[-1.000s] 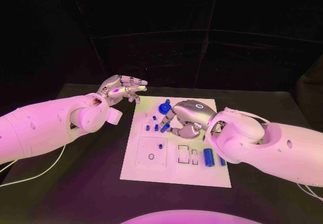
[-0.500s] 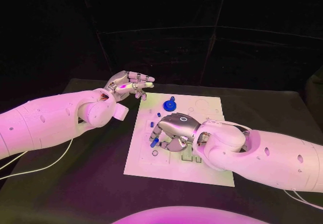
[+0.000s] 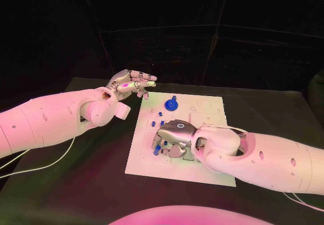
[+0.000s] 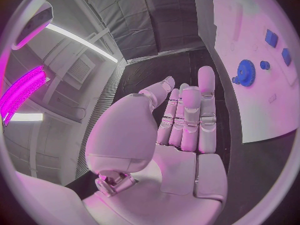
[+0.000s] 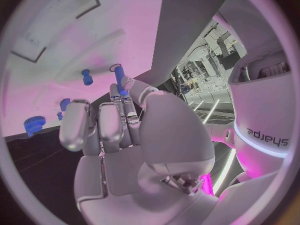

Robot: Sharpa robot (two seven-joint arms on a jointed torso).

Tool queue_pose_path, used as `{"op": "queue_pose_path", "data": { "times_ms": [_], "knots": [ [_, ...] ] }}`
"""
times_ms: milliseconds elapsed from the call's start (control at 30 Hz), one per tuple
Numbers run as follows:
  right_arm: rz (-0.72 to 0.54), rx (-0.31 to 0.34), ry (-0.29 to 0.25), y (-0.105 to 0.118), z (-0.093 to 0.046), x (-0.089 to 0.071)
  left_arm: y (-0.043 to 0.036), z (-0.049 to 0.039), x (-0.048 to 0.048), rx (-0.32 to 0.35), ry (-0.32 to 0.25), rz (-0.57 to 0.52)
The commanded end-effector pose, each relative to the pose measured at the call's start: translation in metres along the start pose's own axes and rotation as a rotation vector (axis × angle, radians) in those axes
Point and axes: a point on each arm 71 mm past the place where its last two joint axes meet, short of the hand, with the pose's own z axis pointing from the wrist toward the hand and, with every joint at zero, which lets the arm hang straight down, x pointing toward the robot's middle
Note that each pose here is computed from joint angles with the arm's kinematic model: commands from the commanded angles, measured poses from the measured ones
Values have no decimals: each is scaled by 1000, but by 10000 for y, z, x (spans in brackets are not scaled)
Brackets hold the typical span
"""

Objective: Assemble the parts on the task board

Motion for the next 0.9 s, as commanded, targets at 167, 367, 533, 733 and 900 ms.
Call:
{"op": "queue_pose_path", "data": {
  "times_ms": [167, 367, 533, 733, 900],
  "knots": [
    [-36, 13, 23, -9, 9, 20, -16, 5, 15, 10, 12, -8],
    [-67, 24, 20, -13, 14, 20, -15, 2, 9, 8, 11, -8],
    [-91, 23, 23, 8, 33, 24, -14, 3, 11, 8, 13, -9],
    [-107, 2, 43, 74, 76, 48, -14, 5, 13, 7, 14, -9],
    [-117, -2, 47, 102, 93, 65, -14, 5, 15, 6, 15, -9]
  ]
}}
